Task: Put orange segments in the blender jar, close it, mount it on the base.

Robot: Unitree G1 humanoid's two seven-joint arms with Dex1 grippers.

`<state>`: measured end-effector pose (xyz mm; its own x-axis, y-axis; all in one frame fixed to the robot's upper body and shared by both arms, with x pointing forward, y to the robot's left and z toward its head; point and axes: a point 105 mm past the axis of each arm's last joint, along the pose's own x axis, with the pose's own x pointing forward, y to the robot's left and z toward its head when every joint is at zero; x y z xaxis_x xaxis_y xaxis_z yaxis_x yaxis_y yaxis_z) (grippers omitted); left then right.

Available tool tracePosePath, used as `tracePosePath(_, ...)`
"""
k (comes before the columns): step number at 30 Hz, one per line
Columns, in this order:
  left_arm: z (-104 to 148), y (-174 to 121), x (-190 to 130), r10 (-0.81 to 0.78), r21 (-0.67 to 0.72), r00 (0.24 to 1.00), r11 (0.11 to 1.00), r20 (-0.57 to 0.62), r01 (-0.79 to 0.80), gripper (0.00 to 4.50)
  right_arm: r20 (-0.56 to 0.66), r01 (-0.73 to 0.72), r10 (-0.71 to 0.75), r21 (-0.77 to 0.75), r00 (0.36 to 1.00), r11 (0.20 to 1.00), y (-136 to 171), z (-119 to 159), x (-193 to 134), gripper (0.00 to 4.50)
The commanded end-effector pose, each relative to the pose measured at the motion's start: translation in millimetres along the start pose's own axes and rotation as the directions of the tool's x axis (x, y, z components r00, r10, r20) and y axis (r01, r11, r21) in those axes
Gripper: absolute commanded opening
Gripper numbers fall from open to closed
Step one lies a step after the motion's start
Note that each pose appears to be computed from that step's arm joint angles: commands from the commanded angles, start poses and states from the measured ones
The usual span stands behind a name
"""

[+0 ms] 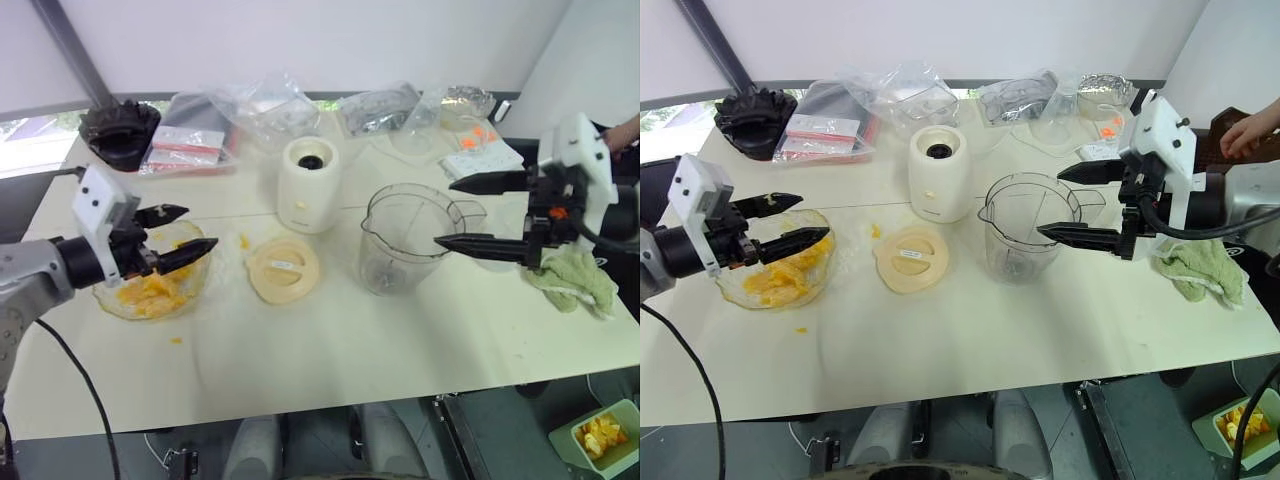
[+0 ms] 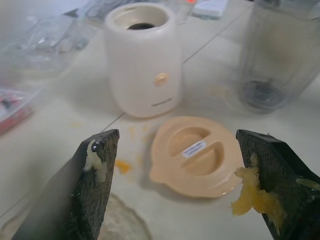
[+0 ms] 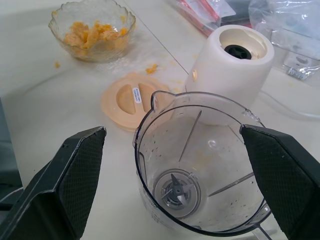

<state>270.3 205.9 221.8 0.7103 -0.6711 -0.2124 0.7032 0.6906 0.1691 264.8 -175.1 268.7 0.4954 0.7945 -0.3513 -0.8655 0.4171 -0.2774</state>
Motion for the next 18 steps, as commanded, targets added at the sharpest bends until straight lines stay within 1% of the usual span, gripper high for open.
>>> tracePosePath(1, 15, -11, 2, -0.025, 0.035, 0.999, 0.999, 0.045, 0.023, 3.89, 0.013, -0.004, 0.005, -0.024, 1.000, 1.000, 3, 4, -1, 4.50)
tracePosePath(3, 16, -10, 5, -0.012, 0.026, 0.999, 1.000, 0.041, 0.011, 3.89, 0.011, -0.005, 0.005, -0.021, 1.000, 1.000, 3, 2, -1, 4.50)
tracePosePath(5, 19, -13, 5, -0.027, 0.025, 0.998, 0.999, 0.055, 0.026, 3.89, 0.012, -0.004, 0.004, -0.017, 1.000, 1.000, 4, 1, -1, 4.50)
tracePosePath(18, 21, -17, 12, -0.060, 0.022, 0.997, 0.998, 0.052, 0.059, 3.89, 0.001, 0.007, -0.007, -0.009, 1.000, 1.000, 5, -4, -4, 4.50)
